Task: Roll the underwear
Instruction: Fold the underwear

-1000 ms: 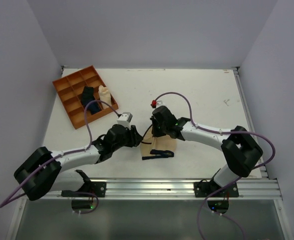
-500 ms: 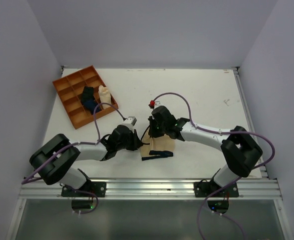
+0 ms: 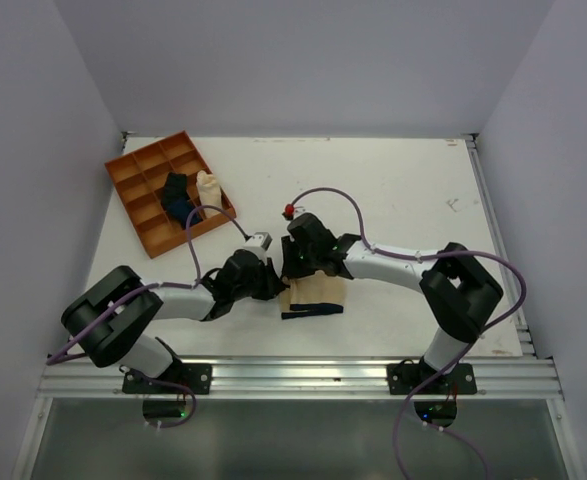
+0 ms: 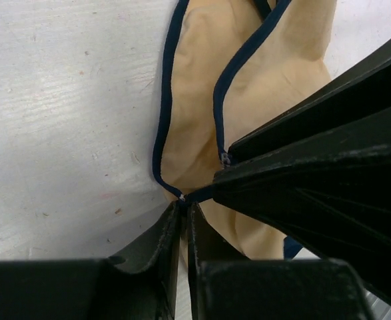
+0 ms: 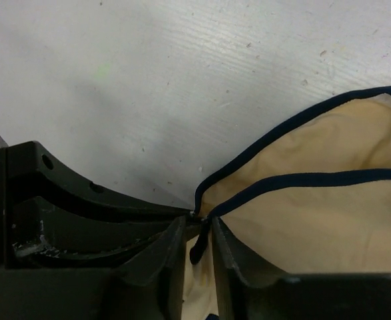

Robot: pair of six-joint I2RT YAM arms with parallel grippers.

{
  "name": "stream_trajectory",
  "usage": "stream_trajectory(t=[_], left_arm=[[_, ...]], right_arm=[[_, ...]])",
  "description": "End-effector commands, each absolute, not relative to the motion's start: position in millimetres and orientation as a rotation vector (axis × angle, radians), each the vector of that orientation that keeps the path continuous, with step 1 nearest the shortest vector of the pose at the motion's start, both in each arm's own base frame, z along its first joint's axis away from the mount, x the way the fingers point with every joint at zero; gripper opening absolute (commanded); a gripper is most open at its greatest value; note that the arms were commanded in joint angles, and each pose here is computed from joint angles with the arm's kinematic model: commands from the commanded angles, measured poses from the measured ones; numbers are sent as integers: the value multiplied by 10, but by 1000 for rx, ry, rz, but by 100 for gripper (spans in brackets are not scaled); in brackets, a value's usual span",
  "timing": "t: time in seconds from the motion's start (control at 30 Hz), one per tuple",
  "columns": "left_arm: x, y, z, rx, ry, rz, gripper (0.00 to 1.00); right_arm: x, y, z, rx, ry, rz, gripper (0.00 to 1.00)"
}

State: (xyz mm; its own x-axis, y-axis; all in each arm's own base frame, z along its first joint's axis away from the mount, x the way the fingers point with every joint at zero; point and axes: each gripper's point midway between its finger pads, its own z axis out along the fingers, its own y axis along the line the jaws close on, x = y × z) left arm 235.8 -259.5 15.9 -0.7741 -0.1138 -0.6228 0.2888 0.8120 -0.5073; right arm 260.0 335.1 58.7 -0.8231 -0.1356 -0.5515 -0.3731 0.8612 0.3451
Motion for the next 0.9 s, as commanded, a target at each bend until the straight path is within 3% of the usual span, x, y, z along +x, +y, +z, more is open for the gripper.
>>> stream_trajectory(t=[0.0,0.2,0.37,0.7,0.87], left_arm=[[2518,-2624,269,92,2271,-788,14],[2494,-2513,364,49,2264,-758,34],[2495,-2399,634,12,2220,-729,42],[2275,-2926,1091,311,2050,-1085,41],[2253,-3103,866,343,2100,-1150,39]], right_arm=[[2660,3553,839,-359,2469,697,29],[2724,3489,1061,-310,2453,654,37],[2742,3248,1171,-255,2437,548,36],[2563,2685,781,-125,2456,381,26],[2531,2510,655,-89,2466,310,25]])
